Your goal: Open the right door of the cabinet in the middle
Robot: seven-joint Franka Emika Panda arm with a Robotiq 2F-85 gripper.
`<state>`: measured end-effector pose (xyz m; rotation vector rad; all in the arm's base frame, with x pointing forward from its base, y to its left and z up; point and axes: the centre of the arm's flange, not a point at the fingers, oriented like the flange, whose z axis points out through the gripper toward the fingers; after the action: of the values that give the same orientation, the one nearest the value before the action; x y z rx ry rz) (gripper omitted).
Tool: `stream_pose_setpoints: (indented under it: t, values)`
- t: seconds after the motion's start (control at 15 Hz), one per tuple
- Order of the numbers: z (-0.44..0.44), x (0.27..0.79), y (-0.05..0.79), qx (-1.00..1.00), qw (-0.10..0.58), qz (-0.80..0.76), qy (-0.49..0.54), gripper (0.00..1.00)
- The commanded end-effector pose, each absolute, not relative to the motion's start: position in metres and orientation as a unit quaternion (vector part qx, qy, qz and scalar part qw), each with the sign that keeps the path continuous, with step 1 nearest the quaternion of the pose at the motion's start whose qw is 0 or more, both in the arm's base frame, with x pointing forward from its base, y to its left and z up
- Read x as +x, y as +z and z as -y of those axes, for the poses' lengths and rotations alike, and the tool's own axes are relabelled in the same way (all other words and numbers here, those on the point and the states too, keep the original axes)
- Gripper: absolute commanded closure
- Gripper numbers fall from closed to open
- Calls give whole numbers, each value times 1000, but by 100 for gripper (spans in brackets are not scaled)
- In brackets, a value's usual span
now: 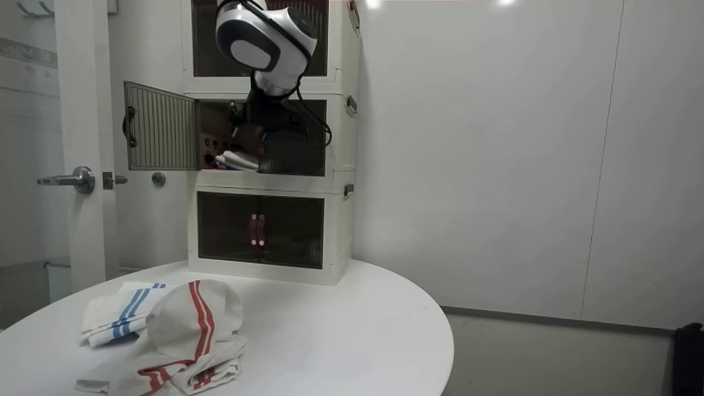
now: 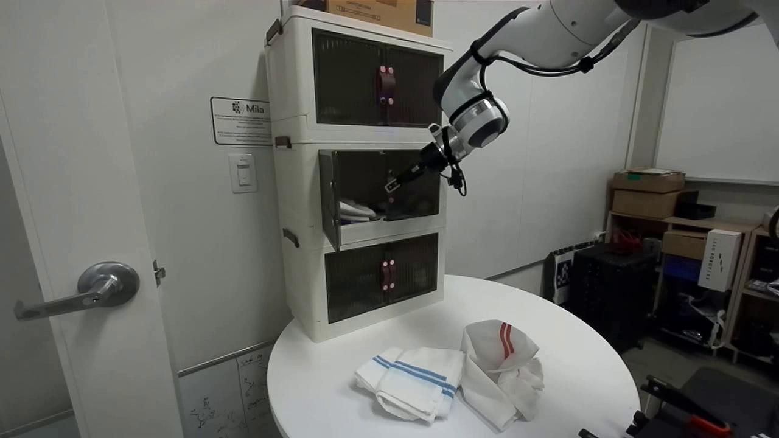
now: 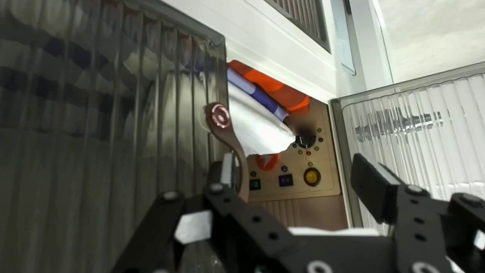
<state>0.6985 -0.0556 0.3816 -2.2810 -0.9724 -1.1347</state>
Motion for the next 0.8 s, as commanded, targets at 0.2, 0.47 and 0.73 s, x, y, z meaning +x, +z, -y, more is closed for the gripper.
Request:
stream_pose_setpoints:
  t: [0.2,0.47,0.73]
  values:
    - [54,711,380,-814,213,362,-401,66]
    - [60,710,381,-814,213,357,-406,94]
    - [52,703,384,-806,227,364,-408,98]
